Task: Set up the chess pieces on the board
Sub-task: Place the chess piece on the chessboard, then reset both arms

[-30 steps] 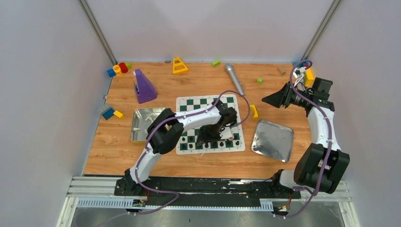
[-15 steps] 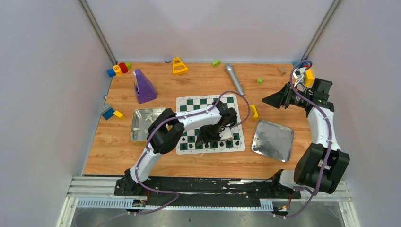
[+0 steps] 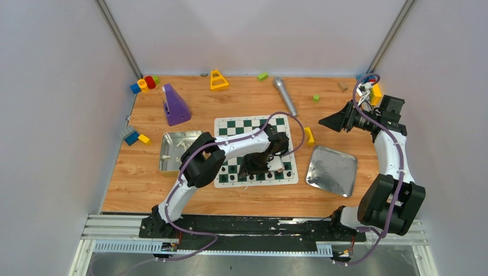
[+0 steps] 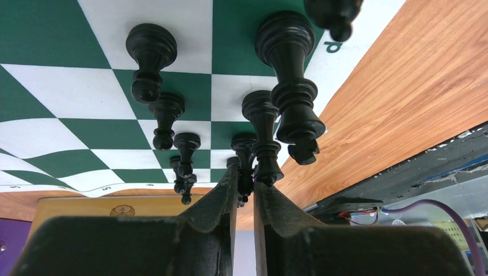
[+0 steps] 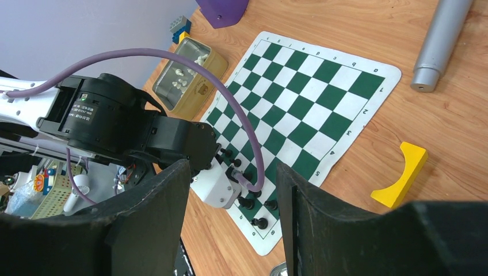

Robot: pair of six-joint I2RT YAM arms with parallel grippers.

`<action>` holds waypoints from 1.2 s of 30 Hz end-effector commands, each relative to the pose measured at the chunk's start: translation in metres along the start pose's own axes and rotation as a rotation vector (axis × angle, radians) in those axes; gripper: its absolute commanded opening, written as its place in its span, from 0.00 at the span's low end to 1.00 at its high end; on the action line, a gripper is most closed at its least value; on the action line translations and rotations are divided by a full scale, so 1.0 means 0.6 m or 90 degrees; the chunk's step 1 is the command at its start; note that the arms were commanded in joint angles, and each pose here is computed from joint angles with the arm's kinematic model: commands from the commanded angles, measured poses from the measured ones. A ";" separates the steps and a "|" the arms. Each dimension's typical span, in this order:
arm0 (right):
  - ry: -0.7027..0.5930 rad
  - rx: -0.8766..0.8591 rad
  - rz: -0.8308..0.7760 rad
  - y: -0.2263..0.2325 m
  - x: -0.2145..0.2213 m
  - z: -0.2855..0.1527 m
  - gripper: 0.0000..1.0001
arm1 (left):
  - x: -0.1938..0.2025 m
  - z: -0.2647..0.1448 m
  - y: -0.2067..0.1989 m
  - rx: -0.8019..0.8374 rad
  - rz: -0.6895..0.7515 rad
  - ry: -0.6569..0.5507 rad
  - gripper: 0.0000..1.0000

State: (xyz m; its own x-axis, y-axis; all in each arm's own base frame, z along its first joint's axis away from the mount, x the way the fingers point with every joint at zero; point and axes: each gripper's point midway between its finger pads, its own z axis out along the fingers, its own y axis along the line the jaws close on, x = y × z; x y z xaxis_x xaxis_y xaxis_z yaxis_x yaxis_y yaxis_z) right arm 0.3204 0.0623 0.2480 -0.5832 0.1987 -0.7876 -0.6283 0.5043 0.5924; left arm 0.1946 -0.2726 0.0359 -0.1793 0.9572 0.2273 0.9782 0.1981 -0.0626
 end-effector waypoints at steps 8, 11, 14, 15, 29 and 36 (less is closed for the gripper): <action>-0.008 -0.020 -0.027 0.013 -0.007 -0.005 0.57 | -0.020 -0.019 0.004 -0.018 -0.007 -0.025 0.30; -0.008 -0.021 -0.026 0.012 -0.006 -0.005 0.57 | -0.023 -0.025 0.005 -0.021 -0.008 -0.033 0.33; -0.007 -0.022 -0.024 0.012 -0.005 -0.004 0.57 | -0.023 -0.034 0.006 -0.025 -0.009 -0.042 0.37; -0.007 -0.021 -0.023 0.011 -0.005 -0.004 0.57 | -0.024 -0.036 0.006 -0.026 -0.009 -0.045 0.38; -0.009 0.008 -0.035 0.005 -0.013 -0.006 0.57 | -0.010 -0.173 0.017 -0.086 -0.022 -0.212 0.55; -0.015 0.044 -0.057 0.000 -0.029 -0.013 0.60 | 0.043 -0.236 0.075 -0.109 -0.111 -0.317 0.65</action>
State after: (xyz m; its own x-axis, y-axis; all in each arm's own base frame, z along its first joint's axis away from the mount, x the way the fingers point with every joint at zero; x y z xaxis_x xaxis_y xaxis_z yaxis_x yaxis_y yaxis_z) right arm 0.3238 0.0578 0.2442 -0.5841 0.2003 -0.7866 -0.6078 0.5343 0.5874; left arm 0.2228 -0.2830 0.1382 -0.2562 0.9601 -0.1120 0.9623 0.2643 0.0649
